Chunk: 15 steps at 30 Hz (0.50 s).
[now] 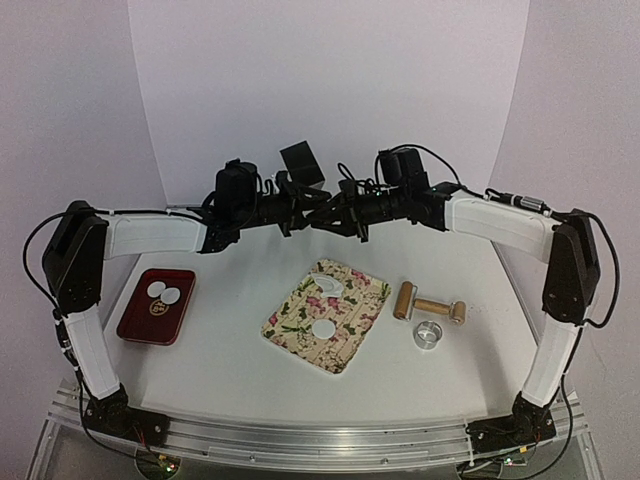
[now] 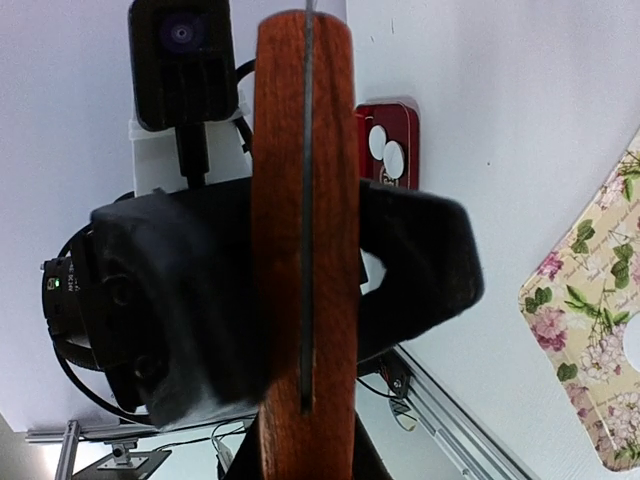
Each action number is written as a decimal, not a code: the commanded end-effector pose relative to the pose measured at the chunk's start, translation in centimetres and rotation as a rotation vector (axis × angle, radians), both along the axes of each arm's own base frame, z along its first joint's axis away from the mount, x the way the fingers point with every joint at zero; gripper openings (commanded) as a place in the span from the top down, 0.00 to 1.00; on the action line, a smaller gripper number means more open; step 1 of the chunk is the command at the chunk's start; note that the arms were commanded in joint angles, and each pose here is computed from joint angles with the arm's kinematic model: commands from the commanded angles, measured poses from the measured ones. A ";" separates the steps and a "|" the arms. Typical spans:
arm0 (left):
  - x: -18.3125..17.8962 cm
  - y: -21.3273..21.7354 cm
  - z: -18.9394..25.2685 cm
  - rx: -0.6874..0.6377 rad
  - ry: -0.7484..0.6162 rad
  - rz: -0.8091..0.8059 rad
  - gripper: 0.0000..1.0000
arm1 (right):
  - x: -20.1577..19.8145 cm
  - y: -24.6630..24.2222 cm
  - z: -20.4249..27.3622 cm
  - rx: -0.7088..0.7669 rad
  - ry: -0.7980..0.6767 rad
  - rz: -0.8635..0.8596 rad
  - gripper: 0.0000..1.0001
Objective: Roll out the dumpling wrappers from the dough
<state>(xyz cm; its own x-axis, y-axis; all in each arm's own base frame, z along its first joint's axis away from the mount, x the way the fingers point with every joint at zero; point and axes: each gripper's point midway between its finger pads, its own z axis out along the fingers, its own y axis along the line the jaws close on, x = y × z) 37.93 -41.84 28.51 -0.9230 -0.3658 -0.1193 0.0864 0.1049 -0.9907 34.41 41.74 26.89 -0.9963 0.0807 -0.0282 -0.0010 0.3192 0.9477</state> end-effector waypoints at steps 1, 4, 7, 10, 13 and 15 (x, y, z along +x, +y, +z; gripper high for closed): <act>-0.4 0.2 4.0 -0.081 -0.078 -0.002 0.81 | -1.2 0.1 3.7 0.063 -0.115 0.008 1.00; -0.4 0.2 4.6 -0.101 -0.088 -0.006 0.98 | -1.9 -0.1 3.5 0.054 -0.120 0.008 0.98; -0.8 0.8 5.1 -0.100 -0.107 0.005 1.00 | -2.3 -1.3 2.5 0.013 -0.136 -0.029 0.74; -1.4 2.1 4.7 -0.078 -0.115 0.024 1.00 | -2.7 -3.0 0.9 -0.074 -0.171 -0.071 0.38; -2.1 3.8 3.8 -0.023 -0.110 0.016 1.00 | -3.0 -5.6 -1.3 -0.195 -0.208 -0.128 0.14; -2.8 4.9 3.2 0.026 -0.112 -0.006 1.00 | -3.1 -7.5 -2.4 -0.268 -0.218 -0.151 0.06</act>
<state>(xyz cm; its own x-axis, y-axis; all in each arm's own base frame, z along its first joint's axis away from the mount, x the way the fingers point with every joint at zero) 36.37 -39.92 26.72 -0.9269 -0.3653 -0.0859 0.0374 0.1379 -0.9897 31.36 37.96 25.28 -0.9757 0.1483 -0.1615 -0.0818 0.4371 0.8957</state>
